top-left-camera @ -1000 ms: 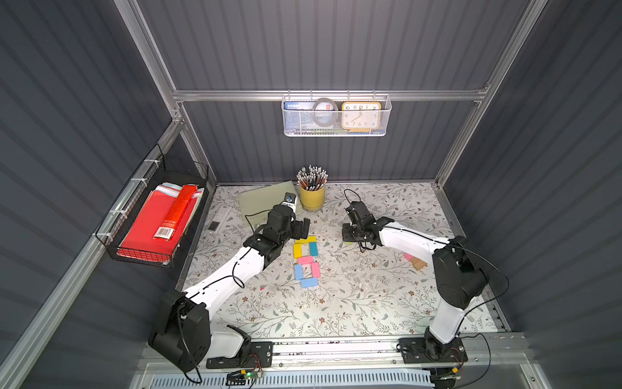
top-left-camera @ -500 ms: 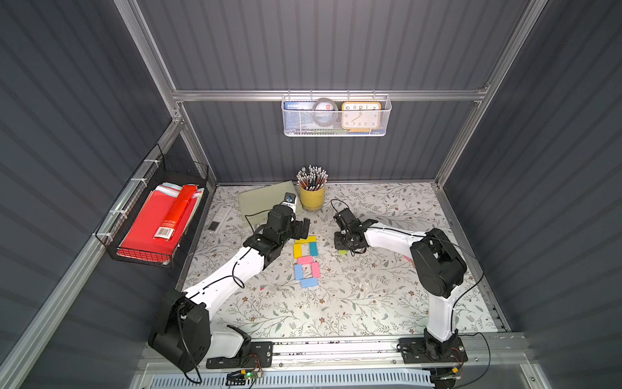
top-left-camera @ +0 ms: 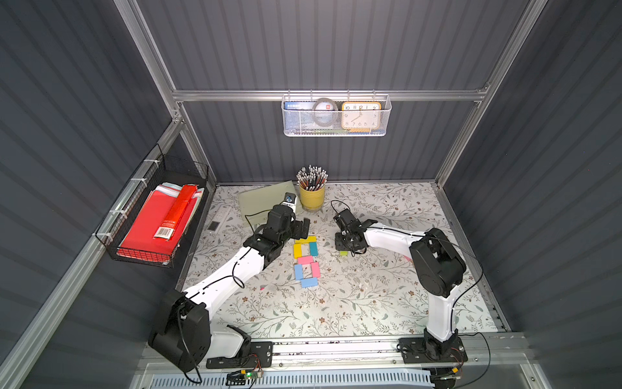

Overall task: Assemble the number 8 with building blocks
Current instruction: Assemble the building block at the center of the board.

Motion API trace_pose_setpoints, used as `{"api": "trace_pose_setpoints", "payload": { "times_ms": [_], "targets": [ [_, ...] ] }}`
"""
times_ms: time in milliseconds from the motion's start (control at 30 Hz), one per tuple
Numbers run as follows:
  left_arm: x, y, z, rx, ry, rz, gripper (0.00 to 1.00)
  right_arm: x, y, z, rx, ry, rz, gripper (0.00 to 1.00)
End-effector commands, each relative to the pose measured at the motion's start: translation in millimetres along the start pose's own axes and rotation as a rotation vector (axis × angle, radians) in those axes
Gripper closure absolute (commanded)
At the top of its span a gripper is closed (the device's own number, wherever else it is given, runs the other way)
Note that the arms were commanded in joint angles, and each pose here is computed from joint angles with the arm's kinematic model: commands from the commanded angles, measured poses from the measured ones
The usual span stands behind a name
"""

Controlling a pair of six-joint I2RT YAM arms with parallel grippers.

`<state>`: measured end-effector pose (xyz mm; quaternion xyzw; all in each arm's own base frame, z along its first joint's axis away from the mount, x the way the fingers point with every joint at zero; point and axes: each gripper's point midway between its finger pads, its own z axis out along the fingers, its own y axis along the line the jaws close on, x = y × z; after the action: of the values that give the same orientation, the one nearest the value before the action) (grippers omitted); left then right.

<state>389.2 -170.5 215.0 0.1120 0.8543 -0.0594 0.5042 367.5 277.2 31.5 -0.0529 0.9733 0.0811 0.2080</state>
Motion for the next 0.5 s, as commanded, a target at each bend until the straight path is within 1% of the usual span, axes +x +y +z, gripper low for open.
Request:
{"api": "trace_pose_setpoints", "payload": {
  "times_ms": [0,133,267,467],
  "targets": [
    [-3.1,4.3,-4.1,-0.010,-0.017,-0.012,0.01,7.8,-6.4,11.2,0.041,0.023,-0.002,0.75],
    [-3.2,4.3,-4.2,-0.011,-0.017,-0.012,0.01,8.8,-6.0,15.1,0.039,0.029,0.004,0.74],
    [-3.5,4.4,-4.2,-0.012,-0.018,-0.012,0.01,9.0,-6.7,17.5,0.041,0.030,0.006,0.71],
    [-3.1,4.5,-4.4,-0.012,-0.017,-0.010,0.01,7.9,-11.3,19.4,0.046,0.031,0.017,0.70]
  ]
}}
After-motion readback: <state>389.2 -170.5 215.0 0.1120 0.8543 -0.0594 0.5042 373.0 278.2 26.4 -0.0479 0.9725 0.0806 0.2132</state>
